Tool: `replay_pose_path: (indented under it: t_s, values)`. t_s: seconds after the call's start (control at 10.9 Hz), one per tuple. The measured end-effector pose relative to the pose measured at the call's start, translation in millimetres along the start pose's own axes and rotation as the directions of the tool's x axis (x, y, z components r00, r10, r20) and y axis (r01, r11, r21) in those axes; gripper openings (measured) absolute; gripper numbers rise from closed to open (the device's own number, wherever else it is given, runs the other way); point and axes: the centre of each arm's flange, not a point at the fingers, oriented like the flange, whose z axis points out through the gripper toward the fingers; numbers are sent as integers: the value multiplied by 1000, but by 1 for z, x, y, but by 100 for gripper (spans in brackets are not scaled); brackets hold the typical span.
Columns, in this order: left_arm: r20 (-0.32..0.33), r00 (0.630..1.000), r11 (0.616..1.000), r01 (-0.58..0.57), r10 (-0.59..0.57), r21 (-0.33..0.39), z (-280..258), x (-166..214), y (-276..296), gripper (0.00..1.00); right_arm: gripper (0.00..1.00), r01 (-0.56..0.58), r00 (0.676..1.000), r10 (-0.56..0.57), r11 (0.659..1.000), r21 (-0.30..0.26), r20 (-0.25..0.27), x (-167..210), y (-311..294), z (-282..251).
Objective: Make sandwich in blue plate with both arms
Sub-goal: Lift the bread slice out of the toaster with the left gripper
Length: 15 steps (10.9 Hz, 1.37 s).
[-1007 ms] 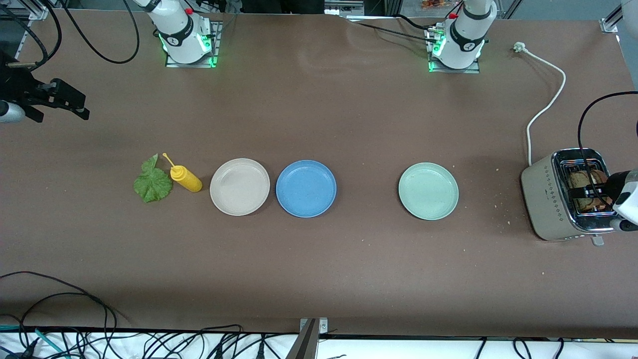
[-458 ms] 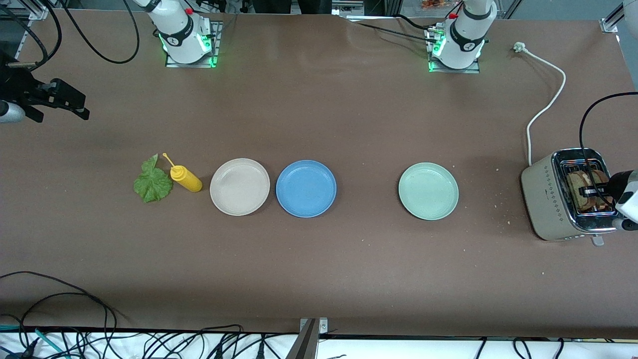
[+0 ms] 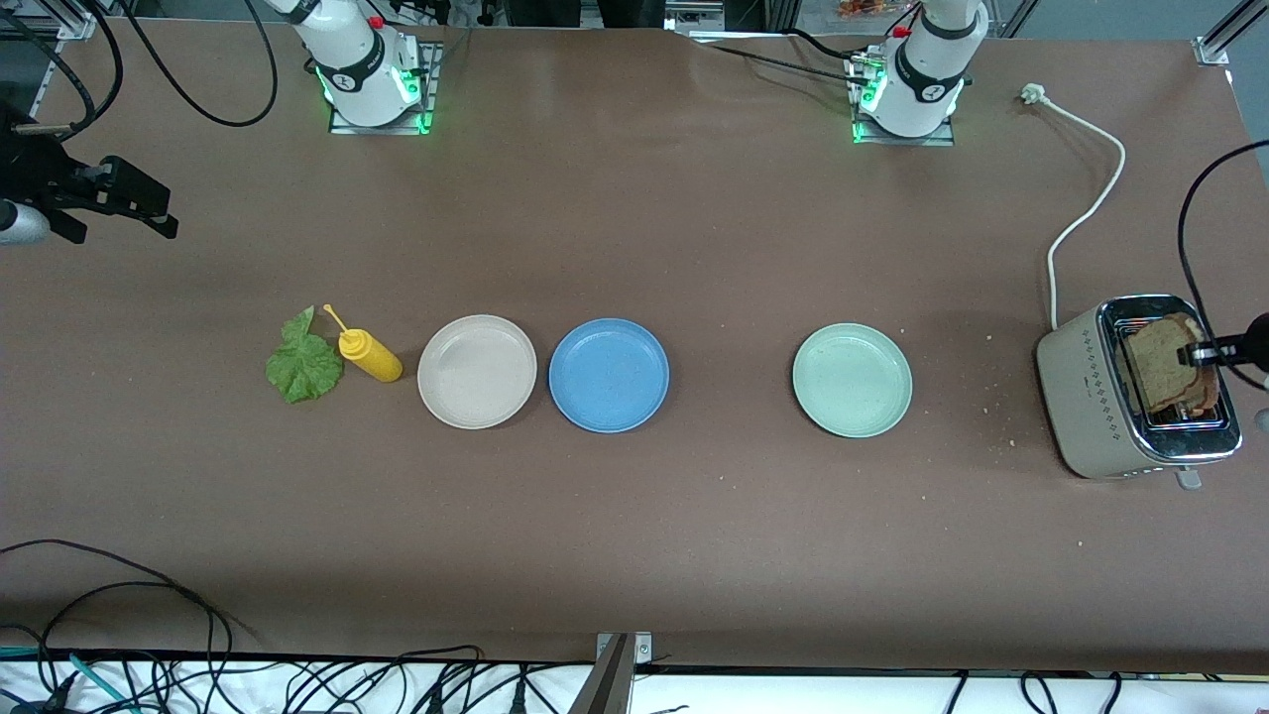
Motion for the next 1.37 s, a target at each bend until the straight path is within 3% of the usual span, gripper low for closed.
replay_pose_path:
  t_s: [0.09,0.46,1.01,1.37]
  values:
    - [-4,1000,1000,-10,10,1,-21,-12,6,9,100,0,1000,0,1000,0,0,0,0,0]
    - [-59,996,998,-59,60,14,-85,-53,19,9,100,-1,1000,1,1000,0,0,0,0,0]
    - [-120,979,987,-161,162,15,-119,-61,75,9,100,-1,1000,1,1000,0,0,0,0,0]
    - [-112,958,965,-259,263,48,-122,-65,150,9,100,-2,1000,2,1000,0,0,0,1,0]
